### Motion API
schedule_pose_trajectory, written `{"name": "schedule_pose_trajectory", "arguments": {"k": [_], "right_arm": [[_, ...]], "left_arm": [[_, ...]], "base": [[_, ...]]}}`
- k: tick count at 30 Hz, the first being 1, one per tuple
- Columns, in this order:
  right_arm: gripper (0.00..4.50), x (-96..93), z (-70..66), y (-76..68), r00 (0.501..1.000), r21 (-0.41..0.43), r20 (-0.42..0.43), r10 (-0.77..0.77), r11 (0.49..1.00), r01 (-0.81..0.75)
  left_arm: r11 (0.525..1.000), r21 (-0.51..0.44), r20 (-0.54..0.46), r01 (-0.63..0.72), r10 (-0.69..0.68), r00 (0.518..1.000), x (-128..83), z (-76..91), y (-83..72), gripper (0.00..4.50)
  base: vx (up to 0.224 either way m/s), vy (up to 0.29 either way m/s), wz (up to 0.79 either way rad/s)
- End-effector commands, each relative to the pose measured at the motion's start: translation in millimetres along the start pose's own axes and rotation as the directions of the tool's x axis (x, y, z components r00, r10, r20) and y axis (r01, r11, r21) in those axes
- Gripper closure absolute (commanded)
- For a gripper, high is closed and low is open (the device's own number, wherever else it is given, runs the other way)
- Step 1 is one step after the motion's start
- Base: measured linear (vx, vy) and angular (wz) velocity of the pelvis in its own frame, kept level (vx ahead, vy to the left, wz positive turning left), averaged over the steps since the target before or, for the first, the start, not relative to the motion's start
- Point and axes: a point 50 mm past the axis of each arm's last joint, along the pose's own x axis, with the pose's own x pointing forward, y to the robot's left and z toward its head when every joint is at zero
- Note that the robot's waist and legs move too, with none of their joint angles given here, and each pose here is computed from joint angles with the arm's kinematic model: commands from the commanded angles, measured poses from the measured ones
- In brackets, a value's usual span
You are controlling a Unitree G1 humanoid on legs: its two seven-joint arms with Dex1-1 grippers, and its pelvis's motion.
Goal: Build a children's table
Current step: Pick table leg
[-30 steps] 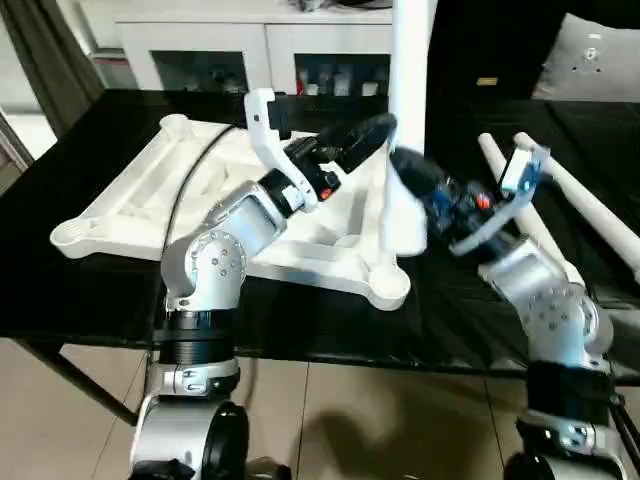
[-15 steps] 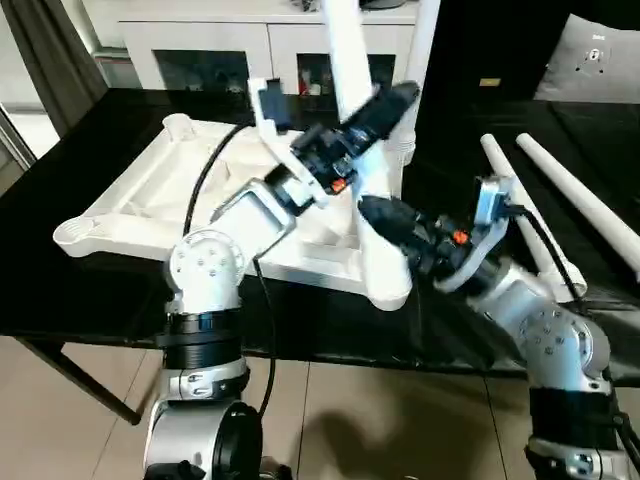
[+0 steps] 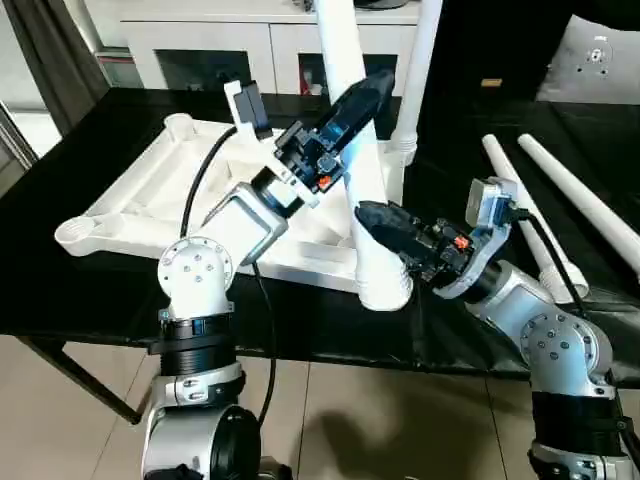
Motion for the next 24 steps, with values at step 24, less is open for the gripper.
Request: {"name": "schedule_pose_trajectory", "arguments": {"k": [24], "right_arm": [[1.62, -2.2, 5.2, -19.2, 0.977, -0.171, -0.048, -0.208, 0.965, 0.197]], "left_arm": [[0.969, 0.214, -0.095, -0.126, 0.149, 0.984, -9, 3.8, 12.5, 2.63]], "base": [[0.000, 0.000, 0.00]]}}
